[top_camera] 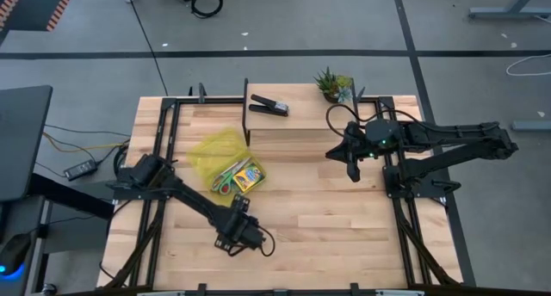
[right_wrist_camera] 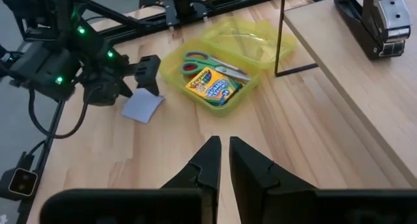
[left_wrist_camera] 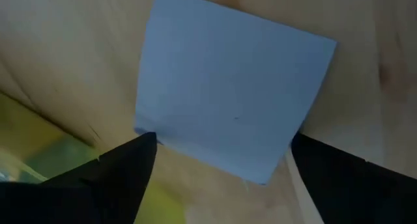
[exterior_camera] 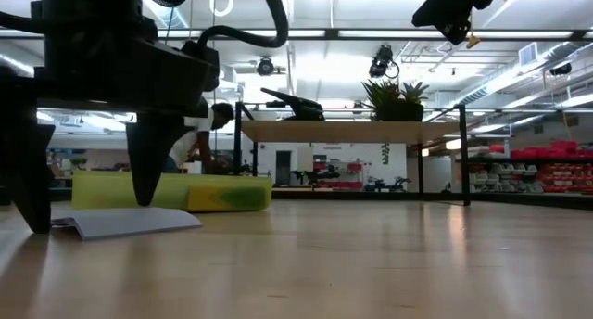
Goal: Pack school essentials
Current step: Put the white sticky note into the yellow supply box
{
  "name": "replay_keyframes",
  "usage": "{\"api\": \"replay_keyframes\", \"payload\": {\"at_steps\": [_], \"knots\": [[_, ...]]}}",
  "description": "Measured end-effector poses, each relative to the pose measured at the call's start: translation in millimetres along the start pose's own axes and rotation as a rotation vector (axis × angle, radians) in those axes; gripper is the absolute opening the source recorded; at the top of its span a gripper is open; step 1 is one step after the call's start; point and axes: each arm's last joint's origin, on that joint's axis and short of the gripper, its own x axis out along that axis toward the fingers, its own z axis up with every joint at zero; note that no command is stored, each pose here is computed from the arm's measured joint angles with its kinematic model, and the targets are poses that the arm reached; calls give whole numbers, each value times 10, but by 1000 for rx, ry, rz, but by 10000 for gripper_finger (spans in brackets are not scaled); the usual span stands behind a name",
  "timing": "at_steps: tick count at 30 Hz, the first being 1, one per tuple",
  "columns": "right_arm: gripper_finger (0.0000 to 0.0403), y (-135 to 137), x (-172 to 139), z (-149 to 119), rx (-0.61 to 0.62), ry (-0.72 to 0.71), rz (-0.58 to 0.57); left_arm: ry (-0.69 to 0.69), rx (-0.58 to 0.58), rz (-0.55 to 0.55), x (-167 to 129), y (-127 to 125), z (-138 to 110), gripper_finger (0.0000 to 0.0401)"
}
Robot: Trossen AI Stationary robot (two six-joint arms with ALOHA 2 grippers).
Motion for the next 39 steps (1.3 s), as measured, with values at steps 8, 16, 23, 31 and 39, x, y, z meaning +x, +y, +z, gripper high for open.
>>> {"api": "replay_keyframes", "payload": {"at_steps": [8,16,23,31,39], "knots": [[39,0,0,0,0,0,0,-14,-22,31,-16,-130,-17,275],[39,0,0,0,10,0,0,-41,-31,63,-30,-333,-44,146],[39,0,0,0,31,0,0,-28,-13,99,62,-494,-50,46],[39,0,0,0,38,0,0,-39,-73,128,69,-549,-65,6],[39,0,0,0,38,0,0,-47,-89,136,-65,-555,15,2]]}}
